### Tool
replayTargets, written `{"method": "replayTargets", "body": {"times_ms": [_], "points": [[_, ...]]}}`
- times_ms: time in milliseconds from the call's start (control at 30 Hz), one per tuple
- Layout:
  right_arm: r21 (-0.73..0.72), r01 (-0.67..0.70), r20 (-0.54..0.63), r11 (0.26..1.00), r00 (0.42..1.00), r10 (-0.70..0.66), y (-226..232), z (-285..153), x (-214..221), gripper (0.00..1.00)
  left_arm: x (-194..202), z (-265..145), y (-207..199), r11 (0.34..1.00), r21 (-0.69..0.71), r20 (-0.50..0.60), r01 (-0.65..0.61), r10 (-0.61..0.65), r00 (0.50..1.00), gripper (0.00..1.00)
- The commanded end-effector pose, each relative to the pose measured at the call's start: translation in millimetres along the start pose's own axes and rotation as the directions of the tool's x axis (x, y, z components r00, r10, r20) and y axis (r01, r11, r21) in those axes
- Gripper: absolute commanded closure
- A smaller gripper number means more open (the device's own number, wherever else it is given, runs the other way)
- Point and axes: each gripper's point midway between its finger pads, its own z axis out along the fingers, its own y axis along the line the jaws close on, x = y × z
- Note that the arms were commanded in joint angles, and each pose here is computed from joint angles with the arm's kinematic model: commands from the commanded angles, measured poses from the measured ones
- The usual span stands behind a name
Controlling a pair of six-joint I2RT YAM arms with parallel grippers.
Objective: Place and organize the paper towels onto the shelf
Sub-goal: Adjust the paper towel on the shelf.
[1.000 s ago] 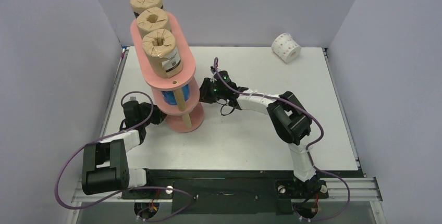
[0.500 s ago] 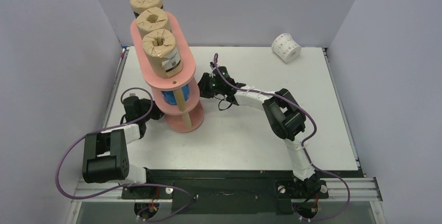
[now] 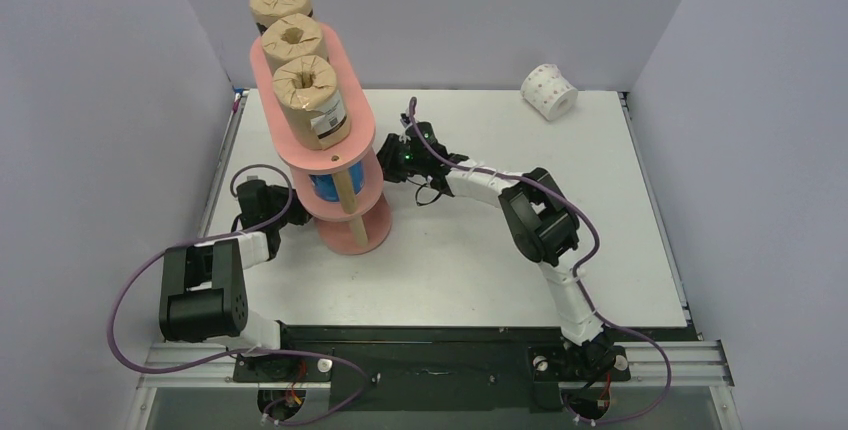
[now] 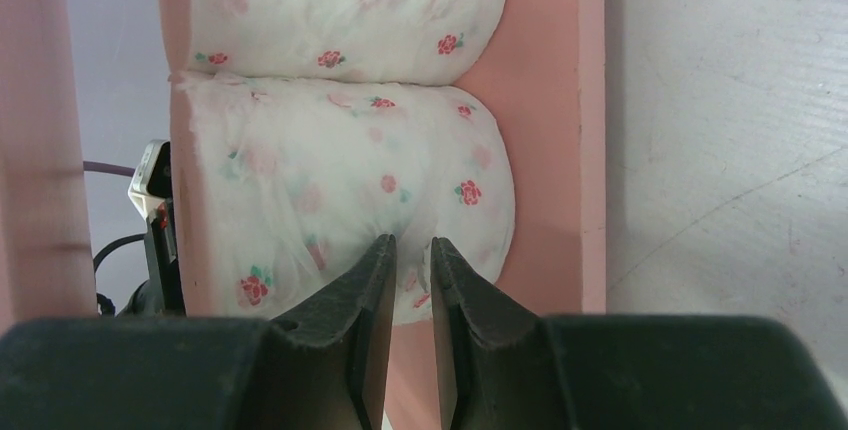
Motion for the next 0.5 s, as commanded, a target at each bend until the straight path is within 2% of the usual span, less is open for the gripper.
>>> {"method": "replayTargets", "body": {"times_ms": [0, 467], "points": [[-0.1, 0.013, -0.025, 0.995, 1.0, -0.016, 32.2, 4.4, 1.1, 0.83, -3.8, 5.5, -24.9, 0.997, 0.068, 0.002, -0.023, 0.023, 1.0, 0.97], [-0.099, -0.003, -0.015, 0.995, 1.0, 0.001, 31.5, 9.2, -4.3, 0.82, -9.0, 6.9, -32.8, 0.996, 0.083, 0.012, -0.021, 0.02, 1.0, 0.97]]}}
